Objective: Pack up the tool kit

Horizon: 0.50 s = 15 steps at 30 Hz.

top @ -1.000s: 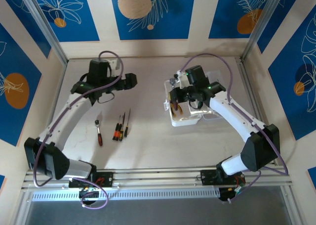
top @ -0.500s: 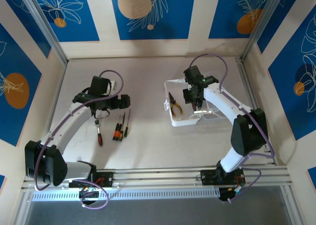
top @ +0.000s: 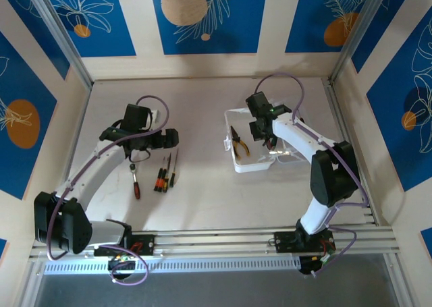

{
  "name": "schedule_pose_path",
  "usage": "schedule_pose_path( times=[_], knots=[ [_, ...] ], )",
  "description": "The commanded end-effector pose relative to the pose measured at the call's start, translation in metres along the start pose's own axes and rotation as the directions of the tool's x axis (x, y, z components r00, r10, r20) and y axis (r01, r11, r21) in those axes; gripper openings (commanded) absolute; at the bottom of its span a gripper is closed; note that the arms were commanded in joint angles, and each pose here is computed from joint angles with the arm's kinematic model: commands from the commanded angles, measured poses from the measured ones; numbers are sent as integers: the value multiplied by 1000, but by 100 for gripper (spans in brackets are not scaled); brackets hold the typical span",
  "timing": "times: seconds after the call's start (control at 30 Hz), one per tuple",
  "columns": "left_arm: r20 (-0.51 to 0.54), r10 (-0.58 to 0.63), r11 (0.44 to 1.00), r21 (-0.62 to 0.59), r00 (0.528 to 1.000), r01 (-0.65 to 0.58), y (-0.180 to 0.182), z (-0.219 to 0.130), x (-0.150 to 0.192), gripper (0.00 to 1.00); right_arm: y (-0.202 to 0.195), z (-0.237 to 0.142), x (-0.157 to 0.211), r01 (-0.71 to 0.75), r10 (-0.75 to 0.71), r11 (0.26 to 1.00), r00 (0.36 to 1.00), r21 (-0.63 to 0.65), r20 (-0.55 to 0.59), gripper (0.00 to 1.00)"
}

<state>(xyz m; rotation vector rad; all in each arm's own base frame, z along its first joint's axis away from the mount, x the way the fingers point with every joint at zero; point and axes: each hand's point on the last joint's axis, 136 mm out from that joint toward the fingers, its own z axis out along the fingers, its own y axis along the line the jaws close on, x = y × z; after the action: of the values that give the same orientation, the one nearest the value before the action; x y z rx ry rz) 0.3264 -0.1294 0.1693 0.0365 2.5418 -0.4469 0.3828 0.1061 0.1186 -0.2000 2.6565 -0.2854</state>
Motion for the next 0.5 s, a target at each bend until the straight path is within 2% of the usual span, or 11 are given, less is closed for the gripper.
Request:
schedule_pose_path(
  times=[0.0, 0.47],
  knots=[
    [-2, 3, 1000, 16, 1000, -3, -1, 1, 1, 100, -14, 8, -5, 12, -14, 995, 1000, 100, 26, 0],
    [-8, 3, 1000, 18, 1000, -3, -2, 4, 2, 100, -37, 9, -3, 57, -60, 969, 998, 240, 7, 0]
  ],
)
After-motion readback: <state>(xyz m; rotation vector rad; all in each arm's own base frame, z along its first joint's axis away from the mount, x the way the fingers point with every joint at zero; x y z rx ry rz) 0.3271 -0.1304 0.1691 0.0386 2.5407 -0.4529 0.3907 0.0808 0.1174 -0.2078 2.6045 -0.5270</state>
